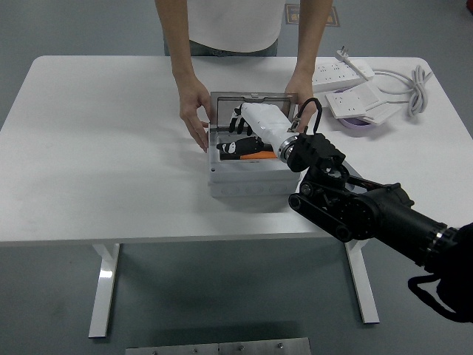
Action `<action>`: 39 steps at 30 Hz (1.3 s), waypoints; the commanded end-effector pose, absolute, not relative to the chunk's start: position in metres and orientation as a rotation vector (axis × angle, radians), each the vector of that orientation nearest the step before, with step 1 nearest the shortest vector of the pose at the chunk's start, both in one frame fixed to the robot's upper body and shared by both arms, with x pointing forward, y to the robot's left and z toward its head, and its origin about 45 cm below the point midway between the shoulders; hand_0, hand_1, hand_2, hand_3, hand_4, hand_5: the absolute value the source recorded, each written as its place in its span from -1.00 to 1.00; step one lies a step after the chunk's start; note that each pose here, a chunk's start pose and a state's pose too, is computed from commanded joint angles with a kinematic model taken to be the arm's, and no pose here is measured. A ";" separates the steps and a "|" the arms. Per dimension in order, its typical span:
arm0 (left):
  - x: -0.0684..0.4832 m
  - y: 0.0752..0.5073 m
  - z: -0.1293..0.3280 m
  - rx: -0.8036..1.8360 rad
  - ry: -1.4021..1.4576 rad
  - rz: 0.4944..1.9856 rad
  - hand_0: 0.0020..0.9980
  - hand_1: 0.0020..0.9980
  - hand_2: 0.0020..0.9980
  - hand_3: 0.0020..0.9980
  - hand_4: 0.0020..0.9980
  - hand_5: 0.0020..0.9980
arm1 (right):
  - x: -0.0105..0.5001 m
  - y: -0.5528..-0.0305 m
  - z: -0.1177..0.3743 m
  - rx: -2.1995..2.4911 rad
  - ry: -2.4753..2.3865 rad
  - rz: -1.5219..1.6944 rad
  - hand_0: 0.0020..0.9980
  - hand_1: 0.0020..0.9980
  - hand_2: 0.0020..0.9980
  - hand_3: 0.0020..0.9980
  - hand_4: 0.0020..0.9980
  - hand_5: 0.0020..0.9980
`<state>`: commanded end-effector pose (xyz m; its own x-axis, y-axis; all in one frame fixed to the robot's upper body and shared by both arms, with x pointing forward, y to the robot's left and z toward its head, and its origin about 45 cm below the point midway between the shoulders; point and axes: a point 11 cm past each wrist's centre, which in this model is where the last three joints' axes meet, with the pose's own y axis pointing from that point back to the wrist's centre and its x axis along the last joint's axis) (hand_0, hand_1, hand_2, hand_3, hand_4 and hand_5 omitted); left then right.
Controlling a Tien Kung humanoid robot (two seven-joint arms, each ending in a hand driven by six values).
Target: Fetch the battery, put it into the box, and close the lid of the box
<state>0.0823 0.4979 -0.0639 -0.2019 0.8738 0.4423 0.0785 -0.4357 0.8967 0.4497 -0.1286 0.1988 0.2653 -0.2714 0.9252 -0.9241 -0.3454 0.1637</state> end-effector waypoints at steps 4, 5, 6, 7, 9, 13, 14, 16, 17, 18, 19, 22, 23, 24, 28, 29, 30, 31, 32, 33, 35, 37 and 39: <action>0.082 0.498 -0.064 1.456 1.144 1.701 0.13 0.43 0.32 0.22 0.39 -0.64 | 0.450 -0.130 0.200 1.780 -1.096 1.097 -0.33 -0.19 -0.01 0.04 0.81 -0.04; 0.081 0.498 -0.064 1.456 1.145 1.701 0.13 0.43 0.32 0.22 0.39 -0.64 | 0.450 -0.130 0.200 1.777 -1.095 1.096 -0.33 -0.19 -0.01 0.04 0.81 -0.04; 0.081 0.497 -0.064 1.456 1.146 1.702 0.13 0.43 0.32 0.22 0.39 -0.64 | 0.450 -0.131 0.200 1.773 -1.093 1.094 -0.33 -0.19 -0.01 0.04 0.81 -0.04; 0.080 0.497 -0.065 1.456 1.148 1.702 0.13 0.43 0.32 0.22 0.39 -0.64 | 0.450 -0.132 0.201 1.766 -1.092 1.089 -0.33 -0.19 -0.01 0.04 0.81 -0.04; 0.079 0.497 -0.065 1.457 1.150 1.703 0.13 0.43 0.31 0.22 0.39 -0.64 | 0.450 -0.134 0.200 1.750 -1.088 1.079 -0.32 -0.19 0.01 0.09 0.79 -0.07; 0.078 0.497 -0.066 1.455 1.155 1.705 0.13 0.43 0.31 0.22 0.39 -0.64 | 0.450 -0.143 0.202 1.705 -1.092 1.054 -0.32 -0.19 0.01 0.09 0.79 -0.07; 0.077 0.496 -0.066 1.454 1.156 1.706 0.13 0.43 0.31 0.22 0.39 -0.64 | 0.450 -0.145 0.203 1.695 -1.094 1.049 -0.32 -0.19 0.01 0.09 0.79 -0.07; 0.077 0.496 -0.066 1.452 1.157 1.707 0.13 0.43 0.31 0.22 0.39 -0.64 | 0.450 -0.150 0.206 1.676 -1.099 1.039 -0.36 -0.20 0.03 0.16 0.79 -0.09; 0.077 0.495 -0.066 1.451 1.158 1.708 0.13 0.43 0.31 0.22 0.39 -0.64 | 0.450 -0.153 0.208 1.667 -1.101 1.037 -0.36 -0.20 0.03 0.16 0.79 -0.09; 0.077 0.495 -0.066 1.450 1.158 1.708 0.13 0.43 0.31 0.22 0.39 -0.64 | 0.450 -0.155 0.210 1.657 -1.101 1.035 -0.36 -0.20 0.03 0.16 0.79 -0.09; 0.077 0.495 -0.067 1.449 1.159 1.709 0.13 0.43 0.31 0.22 0.39 -0.64 | 0.450 -0.157 0.214 1.647 -1.102 1.034 -0.36 -0.20 0.03 0.16 0.79 -0.09; 0.076 0.495 -0.067 1.450 1.162 1.709 0.13 0.43 0.32 0.22 0.40 -0.63 | 0.450 -0.161 0.223 1.631 -1.103 1.040 -0.63 -0.33 -0.08 0.13 0.77 -0.11; 0.075 0.495 -0.067 1.451 1.163 1.709 0.13 0.43 0.32 0.22 0.40 -0.63 | 0.450 -0.161 0.229 1.625 -1.103 1.046 -0.63 -0.33 -0.08 0.13 0.77 -0.11; 0.075 0.495 -0.067 1.452 1.164 1.709 0.13 0.43 0.32 0.22 0.40 -0.63 | 0.450 -0.161 0.234 1.621 -1.103 1.053 -0.63 -0.33 -0.08 0.13 0.77 -0.11; 0.075 0.495 -0.067 1.452 1.163 1.710 0.13 0.43 0.32 0.22 0.40 -0.63 | 0.453 -0.159 0.251 1.617 -1.113 1.078 -0.65 -0.37 -0.18 0.05 0.77 -0.08; 0.075 0.495 -0.067 1.452 1.163 1.710 0.13 0.43 0.32 0.22 0.40 -0.63 | 0.454 -0.158 0.254 1.617 -1.117 1.083 -0.65 -0.37 -0.18 0.05 0.77 -0.08; 0.076 0.495 -0.067 1.452 1.162 1.710 0.13 0.43 0.32 0.22 0.40 -0.63 | 0.455 -0.157 0.258 1.618 -1.121 1.087 -0.65 -0.37 -0.18 0.05 0.77 -0.08; 0.076 0.495 -0.067 1.452 1.161 1.709 0.13 0.43 0.32 0.22 0.40 -0.63 | 0.456 -0.156 0.261 1.620 -1.127 1.091 -0.65 -0.37 -0.18 0.05 0.77 -0.08; 0.077 0.495 -0.066 1.453 1.159 1.707 0.13 0.43 0.32 0.22 0.40 -0.63 | 0.458 -0.155 0.264 1.622 -1.134 1.097 -0.65 -0.37 -0.18 0.05 0.77 -0.08; 0.078 0.495 -0.066 1.453 1.158 1.706 0.13 0.43 0.32 0.22 0.41 -0.62 | 0.459 -0.154 0.265 1.623 -1.138 1.100 -0.65 -0.36 -0.17 0.03 0.77 -0.07; 0.079 0.494 -0.066 1.454 1.155 1.702 0.13 0.43 0.32 0.22 0.41 -0.62 | 0.462 -0.153 0.268 1.624 -1.153 1.111 -0.65 -0.36 -0.17 0.03 0.77 -0.07; 0.081 0.494 -0.066 1.455 1.151 1.698 0.13 0.43 0.32 0.22 0.41 -0.62 | 0.465 -0.153 0.271 1.624 -1.168 1.125 -0.65 -0.36 -0.17 0.03 0.77 -0.07; 0.083 0.493 -0.066 1.456 1.146 1.693 0.13 0.43 0.32 0.22 0.41 -0.62 | 0.470 -0.154 0.274 1.622 -1.190 1.144 -0.64 -0.37 -0.17 0.03 0.77 -0.07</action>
<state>0.0833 0.4932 -0.0658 -0.1988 0.8771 0.4372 0.0801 -0.4300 0.8992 0.4704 -0.1542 0.2744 0.1468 -0.2409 0.9594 -0.9682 -0.2338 0.0894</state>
